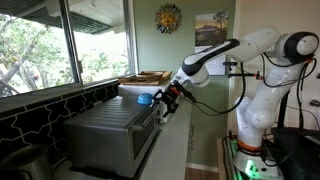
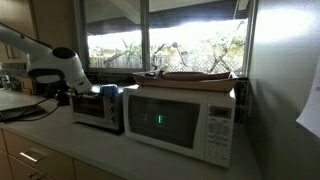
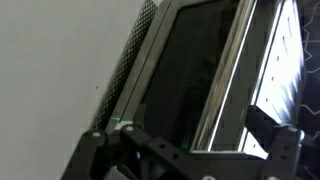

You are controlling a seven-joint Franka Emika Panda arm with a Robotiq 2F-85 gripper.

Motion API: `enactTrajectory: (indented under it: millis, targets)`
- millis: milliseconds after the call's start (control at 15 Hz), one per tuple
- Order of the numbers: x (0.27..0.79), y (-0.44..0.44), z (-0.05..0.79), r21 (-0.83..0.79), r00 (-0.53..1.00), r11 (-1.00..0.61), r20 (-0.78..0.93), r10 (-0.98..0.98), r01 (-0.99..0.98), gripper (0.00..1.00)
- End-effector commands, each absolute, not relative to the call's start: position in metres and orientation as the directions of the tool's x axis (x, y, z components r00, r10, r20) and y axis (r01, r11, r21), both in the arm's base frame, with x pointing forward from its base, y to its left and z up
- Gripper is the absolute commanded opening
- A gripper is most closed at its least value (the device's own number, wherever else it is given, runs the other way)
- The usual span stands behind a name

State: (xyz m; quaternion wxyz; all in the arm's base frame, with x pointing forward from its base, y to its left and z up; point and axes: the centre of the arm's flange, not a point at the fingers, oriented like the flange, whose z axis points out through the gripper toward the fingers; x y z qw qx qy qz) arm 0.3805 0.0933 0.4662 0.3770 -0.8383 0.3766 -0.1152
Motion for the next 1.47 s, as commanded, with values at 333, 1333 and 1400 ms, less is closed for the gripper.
enactTrajectory:
  millis: [333, 1333, 1400]
  targets:
    - [0.363, 0.085, 0.44, -0.71, 0.644, -0.395, -0.108, -0.757, -0.583, 1.0]
    - [0.321, 0.05, 0.428, -0.564, 0.608, -0.408, -0.223, -0.762, -0.718, 1.0]
    - [0.32, 0.046, 0.427, -0.553, 0.596, -0.403, -0.223, -0.772, -0.729, 1.0]
